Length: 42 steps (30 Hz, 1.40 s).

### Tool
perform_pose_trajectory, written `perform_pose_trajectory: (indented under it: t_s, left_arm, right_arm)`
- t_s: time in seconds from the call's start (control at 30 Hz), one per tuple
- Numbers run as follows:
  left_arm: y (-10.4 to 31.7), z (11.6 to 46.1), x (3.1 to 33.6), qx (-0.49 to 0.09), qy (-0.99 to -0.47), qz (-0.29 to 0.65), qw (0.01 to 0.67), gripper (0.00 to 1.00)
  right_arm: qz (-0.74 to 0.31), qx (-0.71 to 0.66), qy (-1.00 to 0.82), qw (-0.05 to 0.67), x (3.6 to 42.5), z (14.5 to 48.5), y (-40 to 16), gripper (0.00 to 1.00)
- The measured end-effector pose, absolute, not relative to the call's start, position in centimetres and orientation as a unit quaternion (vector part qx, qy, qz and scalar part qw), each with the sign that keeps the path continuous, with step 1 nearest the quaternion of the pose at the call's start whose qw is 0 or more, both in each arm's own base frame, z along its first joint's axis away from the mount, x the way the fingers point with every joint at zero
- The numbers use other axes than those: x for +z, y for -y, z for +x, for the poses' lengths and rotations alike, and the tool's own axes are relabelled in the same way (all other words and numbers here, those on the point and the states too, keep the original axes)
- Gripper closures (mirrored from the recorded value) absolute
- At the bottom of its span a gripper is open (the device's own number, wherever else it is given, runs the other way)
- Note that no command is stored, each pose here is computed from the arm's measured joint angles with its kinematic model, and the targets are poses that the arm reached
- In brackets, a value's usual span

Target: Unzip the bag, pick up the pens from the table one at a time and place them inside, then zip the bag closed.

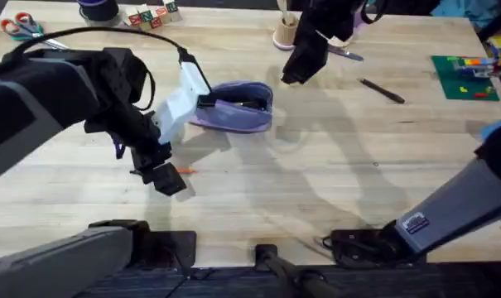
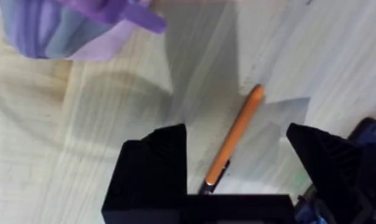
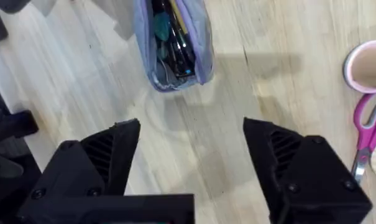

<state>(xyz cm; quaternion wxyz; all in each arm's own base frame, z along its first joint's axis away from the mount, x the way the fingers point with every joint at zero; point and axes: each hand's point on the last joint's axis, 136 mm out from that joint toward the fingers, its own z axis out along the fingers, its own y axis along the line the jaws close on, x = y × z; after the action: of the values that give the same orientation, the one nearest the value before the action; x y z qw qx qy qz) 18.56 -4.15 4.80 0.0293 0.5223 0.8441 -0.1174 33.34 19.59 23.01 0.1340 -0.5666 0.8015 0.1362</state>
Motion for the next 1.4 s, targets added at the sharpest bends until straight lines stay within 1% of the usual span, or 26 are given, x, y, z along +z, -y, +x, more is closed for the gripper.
perform_pose_trajectory:
  t_s: [0.2, 0.3, 0.43, 0.73, 0.9, 1.13, 1.2, 1.27, 1.4]
  left_arm:
    - [3.8, 19.9, 4.5, -0.091, -0.842, 0.529, 0.046, 0.005]
    - [3.7, 19.7, 3.9, -0.087, -0.842, 0.530, 0.046, 0.005]
    - [3.9, 19.7, 3.8, -0.080, -0.836, 0.541, 0.044, 0.006]
    - [4.0, 19.5, 3.4, -0.038, -0.815, 0.578, 0.026, 0.006]
    - [4.0, 19.5, 3.4, -0.034, -0.814, 0.580, 0.024, 0.014]
    - [4.0, 19.8, 3.4, -0.029, -0.813, 0.581, 0.027, 0.241]
    - [4.0, 19.8, 3.4, -0.029, -0.813, 0.581, 0.029, 0.380]
    - [4.1, 19.8, 3.4, -0.031, -0.813, 0.581, 0.029, 0.468]
    - [4.3, 19.6, 3.4, -0.037, -0.813, 0.580, 0.029, 0.817]
  right_arm:
    - [-0.567, 0.136, -0.801, 0.136, 23.0, 33.4, -19.6, 0.006]
    - [-0.567, 0.136, -0.801, 0.136, 23.0, 33.4, -19.6, 0.006]
    - [-0.567, 0.136, -0.801, 0.136, 23.0, 33.4, -19.6, 0.006]
    - [-0.567, 0.136, -0.801, 0.136, 23.0, 33.4, -19.6, 0.006]
    - [-0.567, 0.136, -0.801, 0.136, 23.0, 33.4, -19.6, 0.006]
    - [-0.567, 0.136, -0.801, 0.136, 23.0, 33.4, -19.6, 0.006]
    - [-0.567, 0.136, -0.801, 0.136, 23.0, 33.4, -19.6, 0.006]
    - [-0.567, 0.136, -0.801, 0.136, 23.0, 33.4, -19.6, 0.006]
    - [-0.567, 0.136, -0.801, 0.136, 23.0, 33.4, -19.6, 0.006]
